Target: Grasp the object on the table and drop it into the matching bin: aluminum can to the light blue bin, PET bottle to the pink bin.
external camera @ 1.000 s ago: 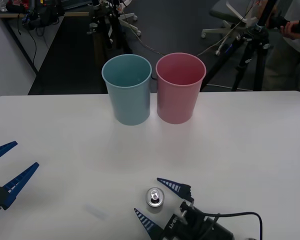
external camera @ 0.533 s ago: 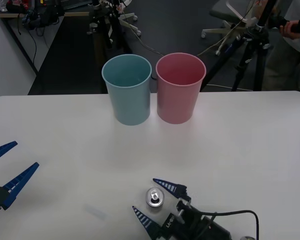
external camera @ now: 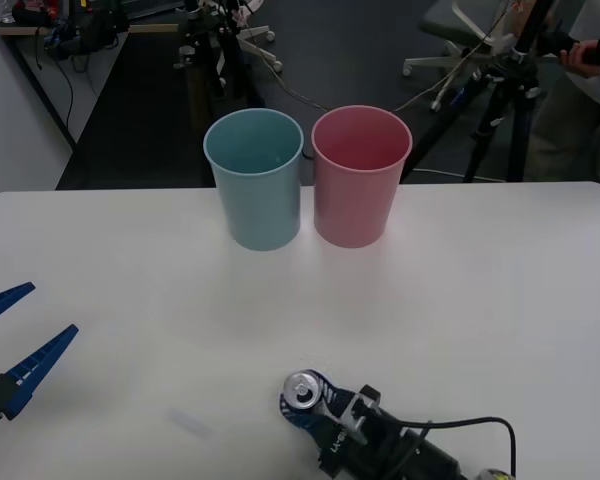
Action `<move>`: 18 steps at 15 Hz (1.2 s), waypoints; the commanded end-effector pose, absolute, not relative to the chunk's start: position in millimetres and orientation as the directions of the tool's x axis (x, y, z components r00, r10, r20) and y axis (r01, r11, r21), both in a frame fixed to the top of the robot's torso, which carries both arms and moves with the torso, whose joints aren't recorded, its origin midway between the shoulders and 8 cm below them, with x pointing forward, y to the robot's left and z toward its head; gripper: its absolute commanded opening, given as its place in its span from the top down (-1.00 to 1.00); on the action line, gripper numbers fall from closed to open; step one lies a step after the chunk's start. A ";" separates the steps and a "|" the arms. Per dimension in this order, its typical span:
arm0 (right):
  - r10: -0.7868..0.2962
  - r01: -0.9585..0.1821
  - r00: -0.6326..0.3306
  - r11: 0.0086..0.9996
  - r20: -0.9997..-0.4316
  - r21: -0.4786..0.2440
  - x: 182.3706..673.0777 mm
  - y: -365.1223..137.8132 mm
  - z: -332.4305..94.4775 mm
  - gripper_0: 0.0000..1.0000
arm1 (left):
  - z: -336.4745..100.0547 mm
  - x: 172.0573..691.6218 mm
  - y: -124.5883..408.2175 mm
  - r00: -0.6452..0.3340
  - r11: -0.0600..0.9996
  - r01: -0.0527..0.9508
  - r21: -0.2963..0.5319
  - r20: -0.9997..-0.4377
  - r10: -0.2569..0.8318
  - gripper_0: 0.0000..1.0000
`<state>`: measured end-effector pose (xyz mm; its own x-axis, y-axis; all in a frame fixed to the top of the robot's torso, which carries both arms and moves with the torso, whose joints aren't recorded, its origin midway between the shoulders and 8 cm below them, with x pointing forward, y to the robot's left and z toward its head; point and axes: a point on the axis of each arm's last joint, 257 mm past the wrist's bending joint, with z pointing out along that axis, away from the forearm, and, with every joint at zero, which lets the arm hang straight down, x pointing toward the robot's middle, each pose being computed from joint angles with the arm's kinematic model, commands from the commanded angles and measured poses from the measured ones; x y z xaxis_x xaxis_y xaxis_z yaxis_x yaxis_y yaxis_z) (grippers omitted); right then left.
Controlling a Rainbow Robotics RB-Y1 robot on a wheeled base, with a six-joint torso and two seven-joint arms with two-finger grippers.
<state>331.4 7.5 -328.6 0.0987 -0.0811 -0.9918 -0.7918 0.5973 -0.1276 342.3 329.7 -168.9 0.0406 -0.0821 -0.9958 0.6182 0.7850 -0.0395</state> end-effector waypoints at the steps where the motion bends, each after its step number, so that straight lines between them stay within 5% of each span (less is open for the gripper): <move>1: -0.075 -0.792 0.105 0.596 -0.992 -0.129 332.9 6.0 -323.7 1.00 | -168.9 342.3 329.7 0.041 0.785 0.618 -0.039 -0.996 -0.082 -1.00; 10: -0.019 -0.777 0.125 0.620 -0.992 -0.110 338.0 -7.3 -244.7 1.00 | -168.9 342.3 329.7 0.041 0.785 0.618 -0.039 -0.996 -0.082 -1.00; 18: 0.067 -0.718 0.216 0.687 -0.974 -0.112 368.3 -19.6 -118.8 1.00 | -168.9 342.3 329.7 0.041 0.785 0.618 -0.039 -0.996 -0.082 -1.00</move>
<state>364.9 -18.7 -128.2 0.2046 0.0645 -0.9767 -0.7230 0.6826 -0.1064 342.2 329.7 -168.9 0.0406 -0.0821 -0.9958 0.6182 0.7850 -0.0395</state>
